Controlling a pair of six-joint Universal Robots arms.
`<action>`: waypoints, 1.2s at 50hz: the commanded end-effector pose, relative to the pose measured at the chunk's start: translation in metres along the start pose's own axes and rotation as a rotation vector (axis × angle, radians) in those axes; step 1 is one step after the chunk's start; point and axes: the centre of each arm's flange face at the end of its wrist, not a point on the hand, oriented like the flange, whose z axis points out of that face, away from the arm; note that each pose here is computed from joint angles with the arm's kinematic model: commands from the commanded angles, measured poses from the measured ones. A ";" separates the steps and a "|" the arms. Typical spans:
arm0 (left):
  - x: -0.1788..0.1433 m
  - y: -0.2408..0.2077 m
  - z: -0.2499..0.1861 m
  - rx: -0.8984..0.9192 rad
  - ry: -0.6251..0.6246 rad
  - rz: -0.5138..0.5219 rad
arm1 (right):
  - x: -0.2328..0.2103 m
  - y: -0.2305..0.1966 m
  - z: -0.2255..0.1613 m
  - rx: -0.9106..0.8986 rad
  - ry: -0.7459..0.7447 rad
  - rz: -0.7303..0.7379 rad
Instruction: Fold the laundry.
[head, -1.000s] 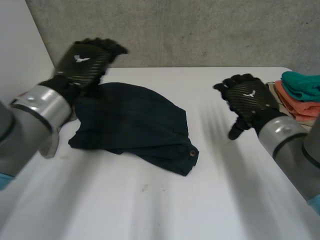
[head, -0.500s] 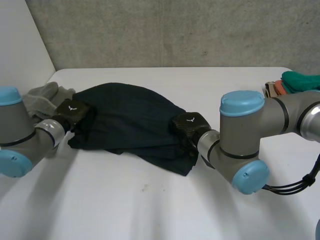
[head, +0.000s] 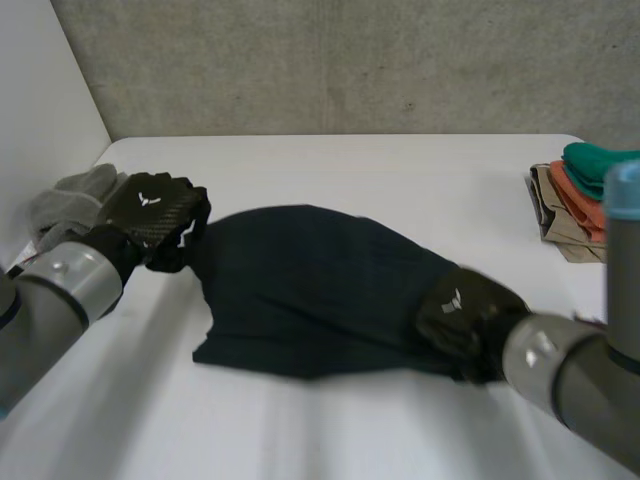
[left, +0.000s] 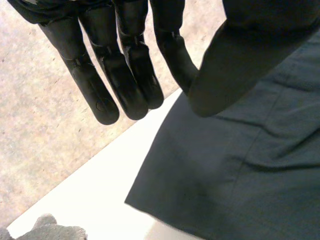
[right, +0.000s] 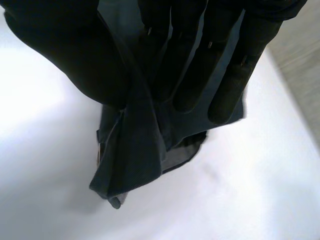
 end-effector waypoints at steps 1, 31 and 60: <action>0.021 -0.004 -0.024 0.003 0.040 0.005 | -0.017 0.015 -0.029 -0.074 -0.080 -0.041; 0.038 0.070 0.068 -0.158 0.146 -0.030 | 0.059 0.018 0.082 0.059 0.139 0.449; 0.001 -0.065 0.032 0.177 -0.027 0.054 | 0.115 -0.045 0.017 0.372 0.406 0.298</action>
